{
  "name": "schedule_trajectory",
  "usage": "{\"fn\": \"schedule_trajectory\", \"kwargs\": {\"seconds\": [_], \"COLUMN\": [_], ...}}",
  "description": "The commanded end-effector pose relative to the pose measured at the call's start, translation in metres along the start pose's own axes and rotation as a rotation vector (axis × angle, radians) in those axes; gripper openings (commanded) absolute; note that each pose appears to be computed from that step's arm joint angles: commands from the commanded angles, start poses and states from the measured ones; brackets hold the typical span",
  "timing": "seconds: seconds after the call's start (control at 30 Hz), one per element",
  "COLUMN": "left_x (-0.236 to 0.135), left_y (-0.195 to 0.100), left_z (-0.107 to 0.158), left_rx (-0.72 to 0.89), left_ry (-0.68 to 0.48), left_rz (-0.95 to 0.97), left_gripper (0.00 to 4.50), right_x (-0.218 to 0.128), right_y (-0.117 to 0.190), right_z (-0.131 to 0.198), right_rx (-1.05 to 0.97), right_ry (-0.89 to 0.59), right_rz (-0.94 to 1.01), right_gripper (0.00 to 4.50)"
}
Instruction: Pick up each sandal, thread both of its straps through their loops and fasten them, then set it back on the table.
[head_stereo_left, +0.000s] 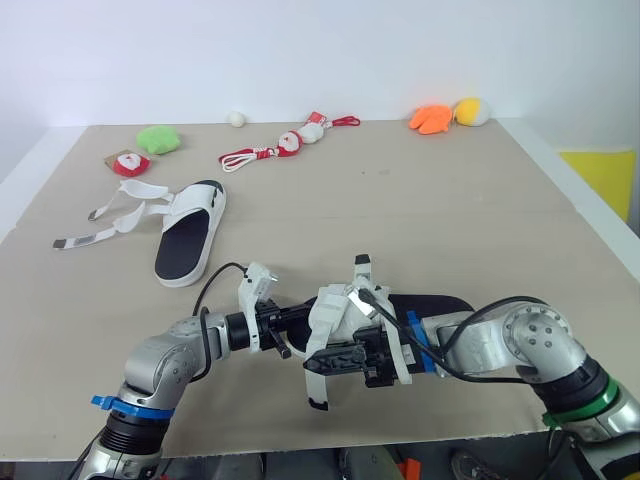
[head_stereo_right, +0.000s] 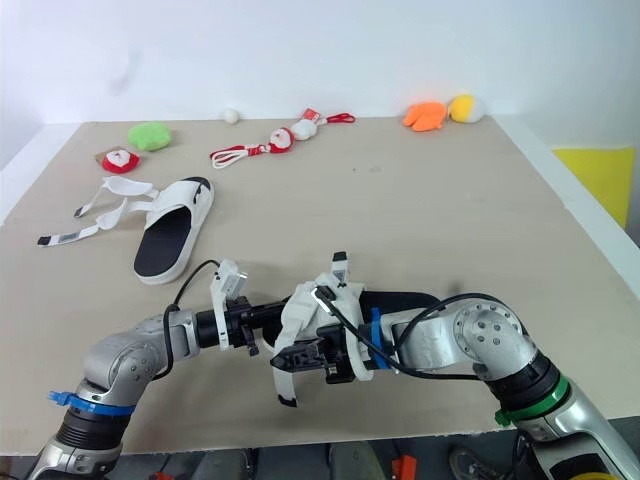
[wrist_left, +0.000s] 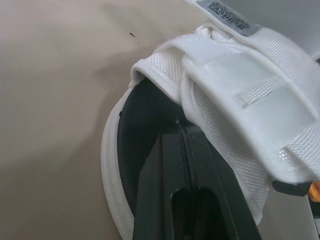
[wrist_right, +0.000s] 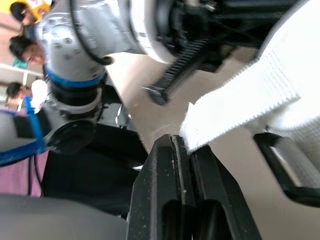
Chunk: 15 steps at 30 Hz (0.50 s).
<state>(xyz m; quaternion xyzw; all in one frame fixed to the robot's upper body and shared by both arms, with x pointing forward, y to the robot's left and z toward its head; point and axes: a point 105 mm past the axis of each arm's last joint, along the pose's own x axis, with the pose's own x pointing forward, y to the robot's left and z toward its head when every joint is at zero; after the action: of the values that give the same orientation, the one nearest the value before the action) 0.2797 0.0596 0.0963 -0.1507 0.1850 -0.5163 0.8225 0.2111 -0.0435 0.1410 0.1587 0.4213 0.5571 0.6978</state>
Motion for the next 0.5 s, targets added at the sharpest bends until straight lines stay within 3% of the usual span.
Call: {"fn": "schedule_trajectory", "kwargs": {"seconds": [0.03, 0.33, 0.5], "left_x": [0.001, 0.003, 0.003], "left_y": [0.005, 0.005, 0.007], "left_z": [-0.012, -0.012, -0.011], "left_rx": [-0.030, -0.031, -0.029], "left_ry": [0.050, 0.044, 0.040], "left_rz": [0.024, 0.025, 0.029], "left_gripper": [0.00, 0.00, 0.00], "right_x": [-0.012, -0.026, -0.028], "right_y": [0.015, 0.008, -0.005], "right_z": [0.023, 0.076, 0.073], "right_rx": [-0.068, 0.015, 0.056], "right_ry": [-0.030, -0.010, 0.030], "right_rz": [0.067, 0.124, 0.054], "right_gripper": [0.05, 0.05, 0.05]}}
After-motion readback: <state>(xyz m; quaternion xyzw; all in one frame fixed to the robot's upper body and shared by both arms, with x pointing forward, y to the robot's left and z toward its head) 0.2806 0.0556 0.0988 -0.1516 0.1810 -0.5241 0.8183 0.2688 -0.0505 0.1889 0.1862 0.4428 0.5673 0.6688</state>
